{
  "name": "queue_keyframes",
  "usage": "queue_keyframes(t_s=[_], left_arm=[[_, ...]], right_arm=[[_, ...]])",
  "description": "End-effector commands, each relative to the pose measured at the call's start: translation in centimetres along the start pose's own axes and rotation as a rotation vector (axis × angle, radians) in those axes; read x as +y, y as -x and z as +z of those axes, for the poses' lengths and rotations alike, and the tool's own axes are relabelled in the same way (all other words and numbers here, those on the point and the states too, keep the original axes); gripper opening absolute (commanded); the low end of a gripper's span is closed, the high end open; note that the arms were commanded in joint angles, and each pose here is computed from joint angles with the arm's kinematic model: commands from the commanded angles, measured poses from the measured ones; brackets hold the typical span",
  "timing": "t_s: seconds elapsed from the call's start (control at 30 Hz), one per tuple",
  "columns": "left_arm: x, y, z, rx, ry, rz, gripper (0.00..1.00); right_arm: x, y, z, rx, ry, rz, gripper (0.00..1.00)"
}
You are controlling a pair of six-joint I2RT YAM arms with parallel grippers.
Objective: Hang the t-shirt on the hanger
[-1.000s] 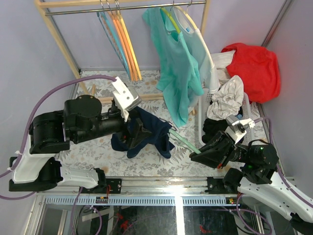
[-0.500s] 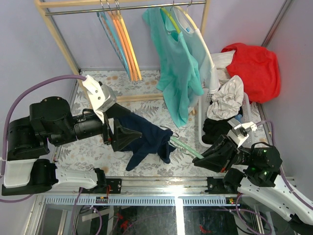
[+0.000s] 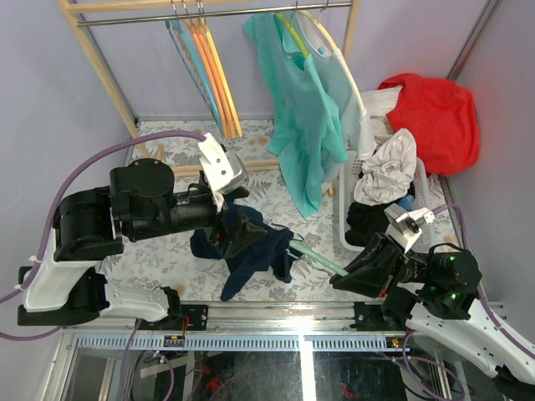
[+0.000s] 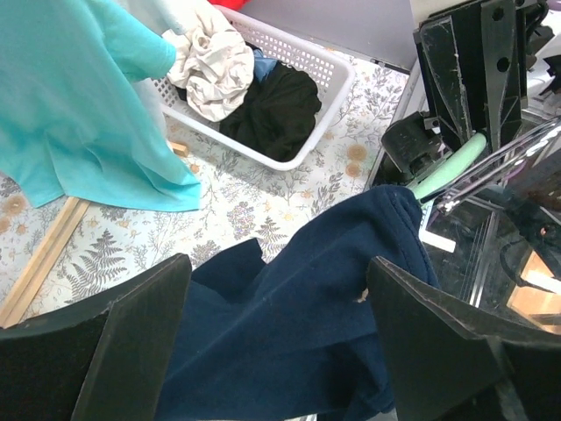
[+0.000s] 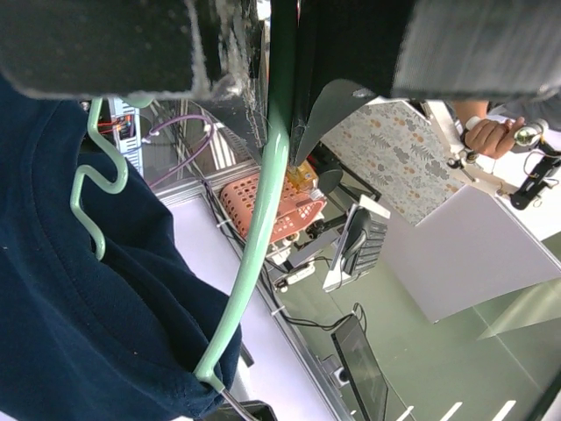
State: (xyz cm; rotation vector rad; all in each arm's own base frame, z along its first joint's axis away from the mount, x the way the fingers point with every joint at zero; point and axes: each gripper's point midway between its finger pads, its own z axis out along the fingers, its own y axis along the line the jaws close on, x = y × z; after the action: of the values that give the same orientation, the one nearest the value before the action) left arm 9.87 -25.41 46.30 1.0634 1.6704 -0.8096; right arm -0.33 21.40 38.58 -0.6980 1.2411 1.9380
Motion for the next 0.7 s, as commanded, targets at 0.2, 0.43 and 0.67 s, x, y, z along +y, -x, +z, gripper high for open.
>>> queue_keyframes(t_s=[0.2,0.43,0.67], left_arm=[[-2.5,-0.9,0.5,0.014,-0.15,0.054,0.82],[-3.6,-1.6,0.0,0.024,-0.212,0.037,0.82],[-3.7,-2.1,-0.4,0.03,-0.216,0.018,0.81]], right_arm=[[3.8,1.4,0.0,-0.022,0.155,-0.064,0.0],[4.3,1.3,0.0,-0.004,0.173,-0.061,0.0],[4.5,1.4,0.1,0.003,0.184,-0.066,0.0]])
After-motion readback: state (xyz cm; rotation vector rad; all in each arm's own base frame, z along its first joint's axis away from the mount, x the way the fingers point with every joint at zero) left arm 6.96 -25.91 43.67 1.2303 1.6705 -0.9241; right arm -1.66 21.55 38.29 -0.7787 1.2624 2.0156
